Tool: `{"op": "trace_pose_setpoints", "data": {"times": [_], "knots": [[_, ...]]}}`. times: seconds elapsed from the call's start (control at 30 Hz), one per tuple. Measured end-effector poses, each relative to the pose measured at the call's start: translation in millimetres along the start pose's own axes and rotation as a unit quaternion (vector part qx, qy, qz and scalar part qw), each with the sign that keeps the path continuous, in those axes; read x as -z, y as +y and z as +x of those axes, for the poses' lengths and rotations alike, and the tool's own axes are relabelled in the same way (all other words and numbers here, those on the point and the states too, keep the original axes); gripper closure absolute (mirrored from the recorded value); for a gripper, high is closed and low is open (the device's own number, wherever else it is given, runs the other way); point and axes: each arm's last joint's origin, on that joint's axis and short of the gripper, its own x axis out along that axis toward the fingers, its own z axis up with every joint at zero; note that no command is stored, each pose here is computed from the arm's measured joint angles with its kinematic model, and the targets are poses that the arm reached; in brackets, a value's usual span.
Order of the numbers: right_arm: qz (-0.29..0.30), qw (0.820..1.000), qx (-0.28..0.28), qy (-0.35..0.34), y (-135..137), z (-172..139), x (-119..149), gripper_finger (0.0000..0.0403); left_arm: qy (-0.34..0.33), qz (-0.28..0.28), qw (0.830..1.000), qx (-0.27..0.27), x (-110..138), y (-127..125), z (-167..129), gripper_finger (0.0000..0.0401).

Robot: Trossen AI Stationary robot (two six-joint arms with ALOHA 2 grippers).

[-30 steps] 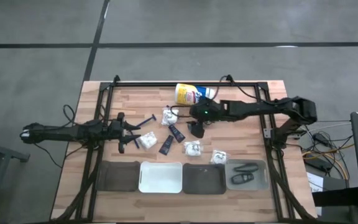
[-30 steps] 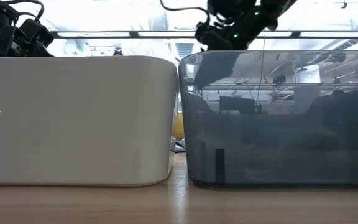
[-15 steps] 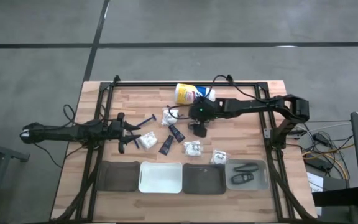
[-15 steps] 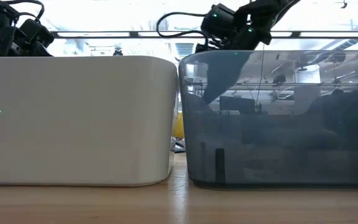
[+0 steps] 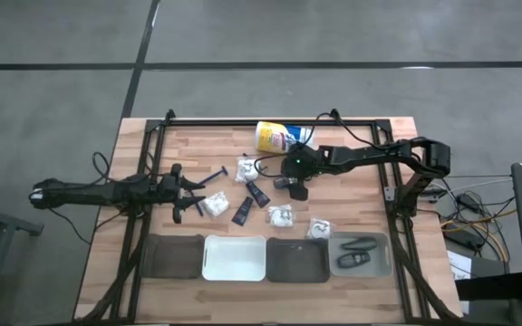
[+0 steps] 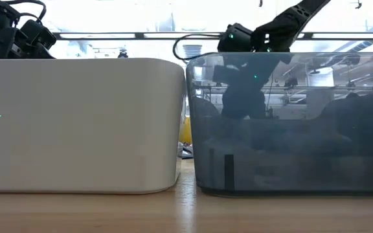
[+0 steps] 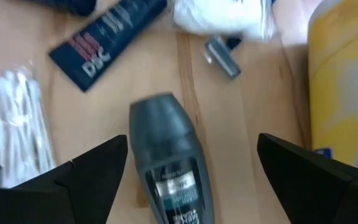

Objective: Pick & Place Travel size toiletries
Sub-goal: Put the gray deodorant into the gray bin

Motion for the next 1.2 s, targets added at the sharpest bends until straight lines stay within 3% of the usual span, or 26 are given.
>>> {"op": "trace_pose_setpoints", "data": {"times": [0.6,1.0,1.2], "knots": [[-0.006,0.999,-0.031,0.044,4,37,22,0.0113,0.000,0.000,1.000,0.000,0,0,0,0.0230],[0.003,0.999,-0.028,0.042,3,36,21,0.0195,0.000,0.000,1.000,0.000,0,0,0,0.0230],[0.013,0.999,-0.034,0.028,3,29,17,0.0191,0.000,0.000,1.000,0.000,0,0,0,0.0230]]}}
